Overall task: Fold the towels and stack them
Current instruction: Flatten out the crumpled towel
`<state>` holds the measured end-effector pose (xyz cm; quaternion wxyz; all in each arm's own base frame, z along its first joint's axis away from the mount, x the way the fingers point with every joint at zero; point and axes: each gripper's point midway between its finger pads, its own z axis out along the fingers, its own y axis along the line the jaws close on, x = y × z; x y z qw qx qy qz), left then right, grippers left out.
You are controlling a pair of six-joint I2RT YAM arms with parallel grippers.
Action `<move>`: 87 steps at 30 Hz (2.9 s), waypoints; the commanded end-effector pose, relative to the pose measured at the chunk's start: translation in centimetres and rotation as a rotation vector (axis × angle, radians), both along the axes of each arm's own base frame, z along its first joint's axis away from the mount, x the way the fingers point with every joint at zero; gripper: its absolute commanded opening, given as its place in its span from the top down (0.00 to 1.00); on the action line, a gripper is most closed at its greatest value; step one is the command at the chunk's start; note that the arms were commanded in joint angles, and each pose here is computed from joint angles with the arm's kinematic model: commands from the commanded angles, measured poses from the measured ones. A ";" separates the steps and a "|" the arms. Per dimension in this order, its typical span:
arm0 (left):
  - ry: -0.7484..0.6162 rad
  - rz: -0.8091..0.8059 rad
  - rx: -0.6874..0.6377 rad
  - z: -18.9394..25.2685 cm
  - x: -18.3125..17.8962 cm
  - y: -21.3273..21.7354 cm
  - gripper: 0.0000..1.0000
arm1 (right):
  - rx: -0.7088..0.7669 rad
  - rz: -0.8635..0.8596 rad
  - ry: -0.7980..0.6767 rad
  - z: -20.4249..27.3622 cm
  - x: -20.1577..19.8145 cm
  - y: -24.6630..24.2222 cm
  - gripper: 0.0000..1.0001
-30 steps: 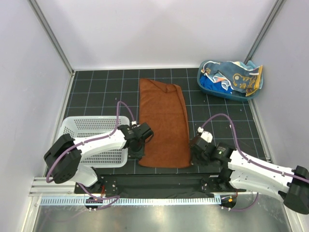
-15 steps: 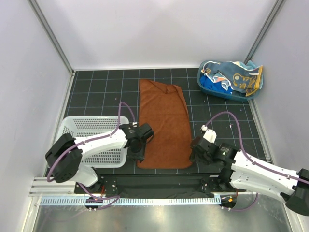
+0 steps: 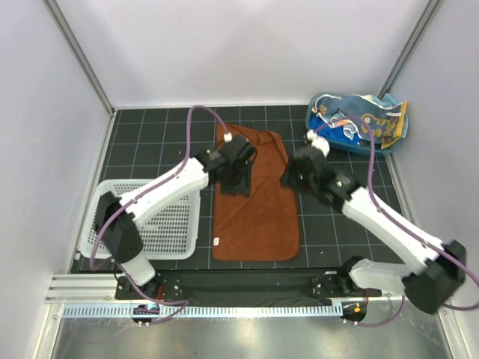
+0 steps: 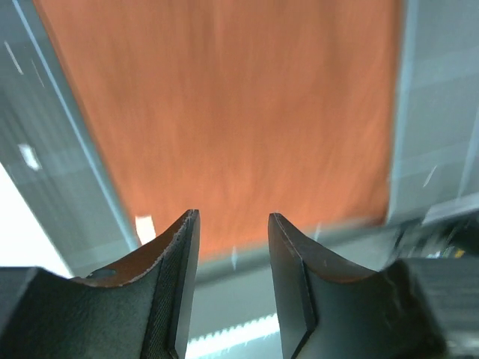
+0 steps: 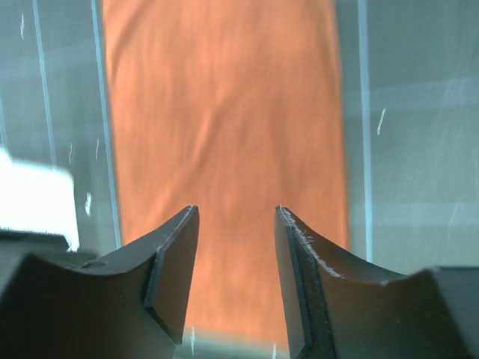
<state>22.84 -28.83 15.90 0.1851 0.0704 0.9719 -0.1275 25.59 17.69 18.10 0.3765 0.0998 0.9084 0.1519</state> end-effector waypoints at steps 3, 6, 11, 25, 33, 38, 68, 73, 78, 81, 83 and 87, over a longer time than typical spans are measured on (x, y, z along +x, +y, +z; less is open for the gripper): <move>-0.207 0.115 -0.011 2.9 12.6 0.3 0.53 | -0.098 0.099 -0.150 1.9 12.5 1.1 0.50; -0.248 0.177 -0.033 2.0 18.8 0.9 0.52 | -0.114 0.123 -0.209 2.5 17.9 1.4 0.53; -0.292 0.206 -0.078 -0.3 26.0 0.8 0.49 | -0.181 0.165 -0.159 -2.3 26.7 1.8 0.55; -0.385 0.372 -0.002 -6.4 35.5 4.8 0.42 | -0.396 0.248 -0.189 -6.2 36.2 0.7 0.43; -0.398 0.389 -0.032 -8.0 37.0 4.7 0.41 | -0.359 0.352 -0.179 -7.7 35.9 1.9 0.45; -0.380 0.406 -0.023 -9.3 37.1 4.9 0.40 | -0.302 0.427 -0.152 -9.0 34.9 3.2 0.48; -0.385 0.424 -0.023 -11.3 38.3 5.1 0.39 | -0.309 0.493 -0.114 -11.4 34.5 3.7 0.73; -0.389 0.425 -0.017 -11.2 38.3 5.2 0.39 | -0.351 0.371 -0.165 -9.8 35.7 2.2 0.84; -0.388 0.428 -0.011 -11.2 38.3 5.5 0.38 | -0.359 0.208 -0.177 -8.4 36.8 -0.2 0.89; -0.382 0.425 -0.012 -11.2 38.1 5.5 0.38 | -0.347 0.118 -0.160 -8.2 36.9 -1.5 0.90; -0.383 0.427 -0.009 -11.2 38.2 5.7 0.38 | -0.352 0.049 -0.144 -8.3 37.0 -3.2 0.89; -0.385 0.424 -0.014 -10.8 38.2 5.7 0.38 | -0.296 -0.022 -0.114 -9.0 37.0 -4.6 0.76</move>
